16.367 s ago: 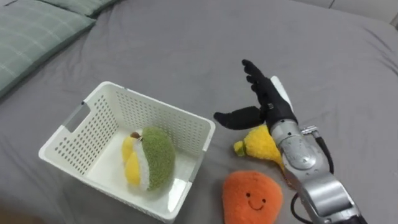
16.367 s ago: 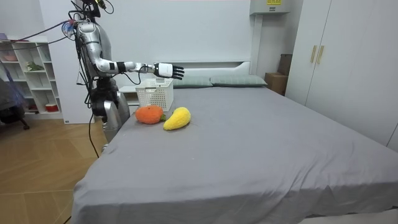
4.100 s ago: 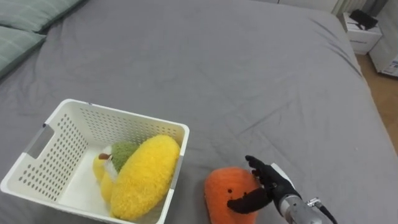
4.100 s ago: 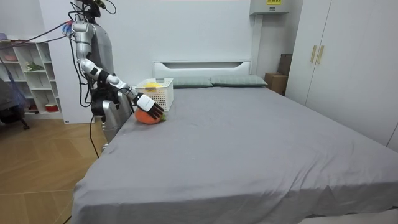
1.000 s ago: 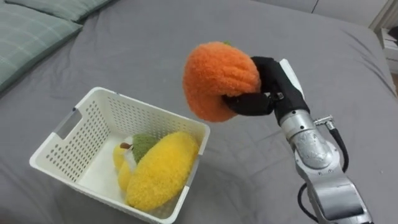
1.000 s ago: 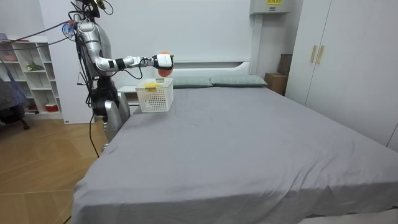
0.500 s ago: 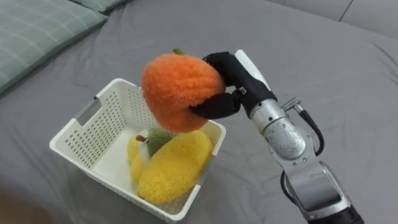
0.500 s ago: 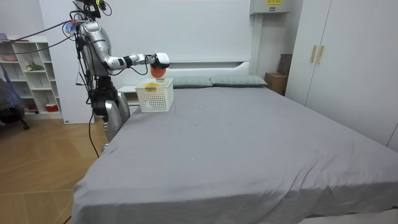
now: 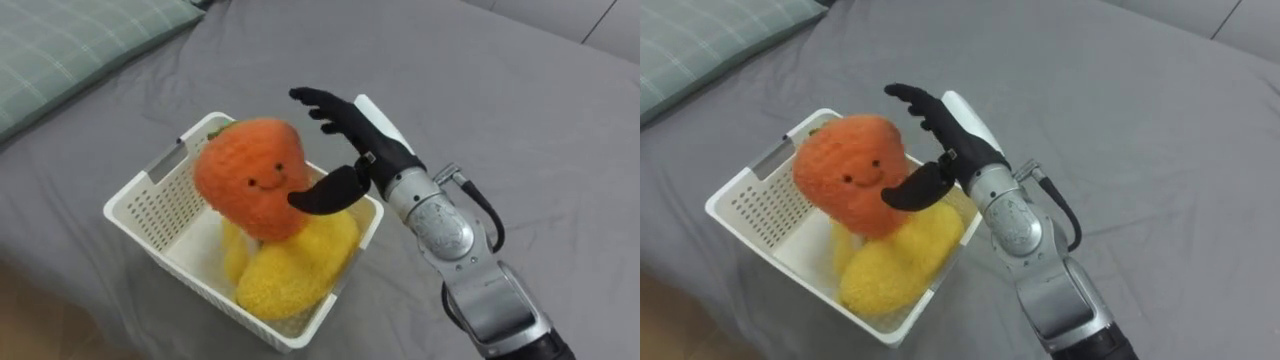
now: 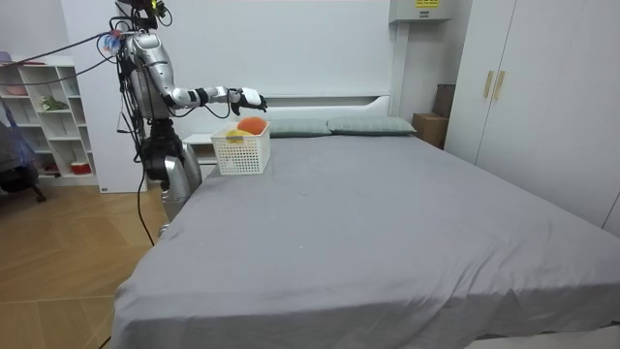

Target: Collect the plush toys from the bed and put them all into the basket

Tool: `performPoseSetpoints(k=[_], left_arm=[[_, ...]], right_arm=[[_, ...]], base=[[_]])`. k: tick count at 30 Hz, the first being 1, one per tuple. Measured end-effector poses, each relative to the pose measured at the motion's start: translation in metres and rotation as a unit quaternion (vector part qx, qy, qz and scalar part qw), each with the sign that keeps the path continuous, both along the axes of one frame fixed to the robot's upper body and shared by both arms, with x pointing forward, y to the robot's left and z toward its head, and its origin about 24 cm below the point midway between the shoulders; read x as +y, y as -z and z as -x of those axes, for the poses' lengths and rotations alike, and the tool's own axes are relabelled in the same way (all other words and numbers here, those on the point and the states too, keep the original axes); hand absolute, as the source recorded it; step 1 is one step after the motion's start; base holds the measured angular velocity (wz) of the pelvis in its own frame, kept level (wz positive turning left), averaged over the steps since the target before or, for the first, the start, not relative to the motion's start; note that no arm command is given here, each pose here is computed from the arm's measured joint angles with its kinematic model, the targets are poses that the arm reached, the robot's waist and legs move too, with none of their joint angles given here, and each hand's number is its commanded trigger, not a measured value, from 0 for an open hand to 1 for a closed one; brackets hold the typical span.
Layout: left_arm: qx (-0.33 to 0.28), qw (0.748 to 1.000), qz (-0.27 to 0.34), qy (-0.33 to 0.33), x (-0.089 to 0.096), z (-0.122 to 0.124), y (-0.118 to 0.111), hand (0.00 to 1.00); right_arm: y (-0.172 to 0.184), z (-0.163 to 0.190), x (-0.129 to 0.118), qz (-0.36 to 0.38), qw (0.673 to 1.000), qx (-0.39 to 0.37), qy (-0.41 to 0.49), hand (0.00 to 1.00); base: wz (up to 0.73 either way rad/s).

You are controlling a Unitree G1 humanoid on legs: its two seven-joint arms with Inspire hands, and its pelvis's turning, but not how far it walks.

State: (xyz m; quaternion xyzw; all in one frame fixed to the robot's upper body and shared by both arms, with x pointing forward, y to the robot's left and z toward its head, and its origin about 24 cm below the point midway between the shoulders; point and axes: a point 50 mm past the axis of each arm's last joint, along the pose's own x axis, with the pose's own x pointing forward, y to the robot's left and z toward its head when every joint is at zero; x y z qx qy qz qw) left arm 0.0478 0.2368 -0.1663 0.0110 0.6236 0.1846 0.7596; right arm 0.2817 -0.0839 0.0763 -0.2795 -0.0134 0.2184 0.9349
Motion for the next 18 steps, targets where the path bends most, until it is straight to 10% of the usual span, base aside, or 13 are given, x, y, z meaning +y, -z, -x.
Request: performPoseSetpoints(k=[18], left_arm=[[-0.002, 1.000, -0.014, -0.001, 0.003, -0.003, -0.001, 0.00]], right_arm=[[0.015, -0.002, -0.005, 0.017, 0.999, 0.025, 0.013, 0.00]], base=[[0.00]])
